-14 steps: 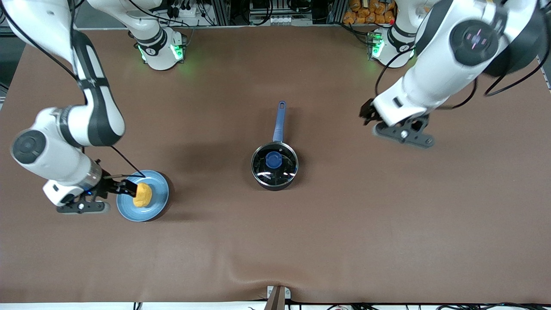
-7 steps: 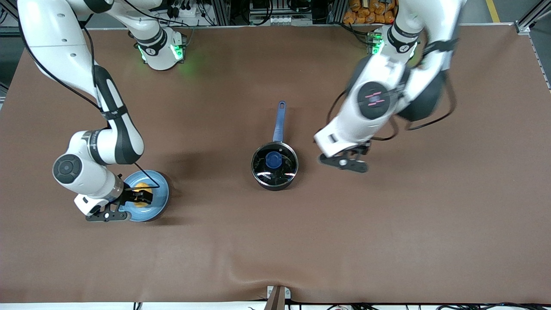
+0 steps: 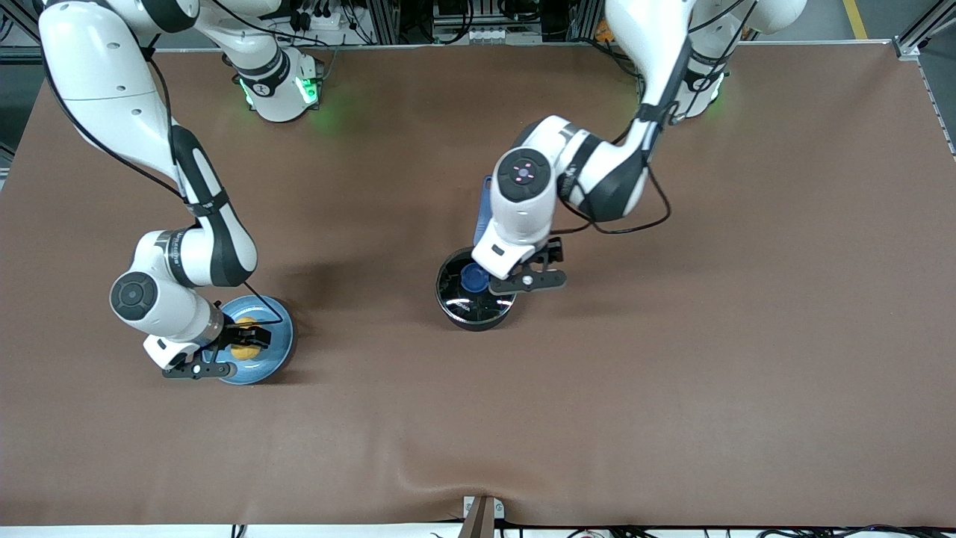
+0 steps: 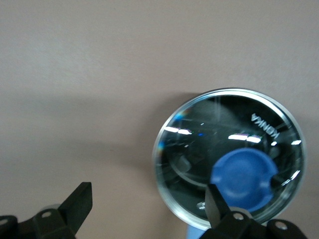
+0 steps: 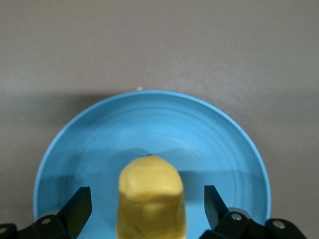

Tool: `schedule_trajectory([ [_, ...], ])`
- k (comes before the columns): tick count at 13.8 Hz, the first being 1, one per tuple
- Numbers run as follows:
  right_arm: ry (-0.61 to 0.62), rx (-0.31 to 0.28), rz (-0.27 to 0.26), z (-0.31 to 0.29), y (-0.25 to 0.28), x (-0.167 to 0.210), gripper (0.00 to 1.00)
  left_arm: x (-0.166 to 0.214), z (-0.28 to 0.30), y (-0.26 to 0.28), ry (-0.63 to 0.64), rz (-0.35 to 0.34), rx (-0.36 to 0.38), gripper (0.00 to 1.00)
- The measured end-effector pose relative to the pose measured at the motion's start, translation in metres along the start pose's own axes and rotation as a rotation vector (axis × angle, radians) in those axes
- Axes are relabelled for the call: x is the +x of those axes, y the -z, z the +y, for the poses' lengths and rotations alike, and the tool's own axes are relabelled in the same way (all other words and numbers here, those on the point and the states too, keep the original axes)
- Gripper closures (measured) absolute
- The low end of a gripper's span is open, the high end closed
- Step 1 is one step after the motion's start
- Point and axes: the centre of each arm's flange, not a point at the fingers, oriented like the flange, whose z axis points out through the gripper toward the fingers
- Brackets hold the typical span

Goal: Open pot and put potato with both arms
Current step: 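Grasp the potato with the right gripper while the left gripper grasps the knob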

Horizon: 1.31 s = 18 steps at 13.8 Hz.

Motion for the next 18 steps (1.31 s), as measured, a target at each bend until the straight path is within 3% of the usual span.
schedule_trajectory([
  [4, -0.006, 0.0, 0.0, 0.004, 0.001, 0.0, 0.06, -0.004, 0.029, 0.008, 0.077, 0.039, -0.124, 0.0],
  [5, -0.006, 0.0, -0.003, 0.004, 0.0, 0.0, 0.15, -0.006, 0.034, 0.011, 0.074, 0.056, -0.145, 0.0],
  [7, -0.005, 0.0, -0.016, 0.004, -0.001, -0.001, 0.41, -0.01, 0.041, 0.007, 0.063, 0.073, -0.16, 0.0],
  [8, -0.005, 0.0, -0.019, 0.004, 0.0, -0.001, 0.48, -0.013, 0.045, 0.0, 0.058, 0.078, -0.16, 0.0],
  [13, 0.014, 0.003, -0.009, -0.005, 0.008, 0.004, 0.48, -0.015, 0.05, -0.03, 0.049, 0.086, -0.147, 0.0],
  [18, 0.057, 0.006, -0.018, -0.012, 0.063, 0.027, 0.48, -0.018, 0.052, -0.042, 0.038, 0.079, -0.134, 0.0],
])
